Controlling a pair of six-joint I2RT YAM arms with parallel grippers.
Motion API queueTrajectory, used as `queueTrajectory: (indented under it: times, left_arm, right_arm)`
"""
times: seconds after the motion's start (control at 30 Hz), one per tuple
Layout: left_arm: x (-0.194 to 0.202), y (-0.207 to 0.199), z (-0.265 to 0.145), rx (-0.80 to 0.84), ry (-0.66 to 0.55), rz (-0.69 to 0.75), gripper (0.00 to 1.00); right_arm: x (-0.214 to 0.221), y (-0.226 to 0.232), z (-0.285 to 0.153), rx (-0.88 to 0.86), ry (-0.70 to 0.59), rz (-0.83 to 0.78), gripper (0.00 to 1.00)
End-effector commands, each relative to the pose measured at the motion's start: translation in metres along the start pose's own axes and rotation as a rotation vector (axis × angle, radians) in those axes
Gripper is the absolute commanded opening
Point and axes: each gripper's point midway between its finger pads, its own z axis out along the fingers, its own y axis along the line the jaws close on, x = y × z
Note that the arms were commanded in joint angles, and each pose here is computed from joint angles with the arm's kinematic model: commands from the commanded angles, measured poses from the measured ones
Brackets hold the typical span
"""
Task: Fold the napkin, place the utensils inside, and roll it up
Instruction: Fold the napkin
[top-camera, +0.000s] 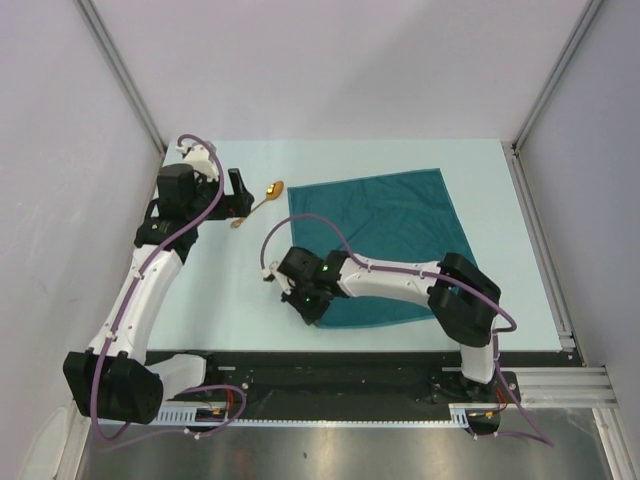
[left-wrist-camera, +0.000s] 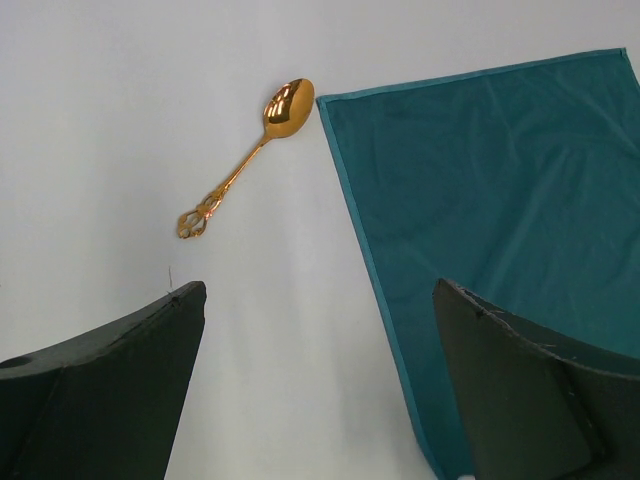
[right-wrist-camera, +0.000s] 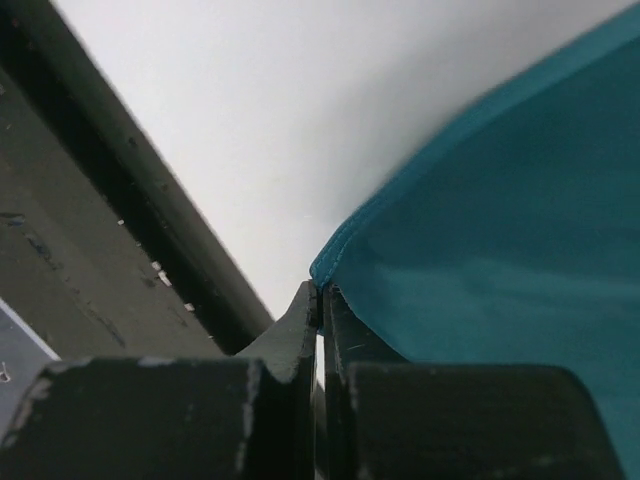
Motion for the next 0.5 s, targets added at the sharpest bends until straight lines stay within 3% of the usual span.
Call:
queueTrajectory:
  times: [0.0,0.47]
  left_arm:
    - [-0.014,-0.003,-0.009,0.017,-0.055,0.006,1.0]
    - [-0.01,0.005,-0.003,-0.015,-0.035,0.013,1.0]
  right_arm:
    - [-0.013,-0.07,-0.034,0.133,-0.042,0.1,0.0]
    - [0.007,-0.362,-0.09,0.488,-0.169,0.471,0.0]
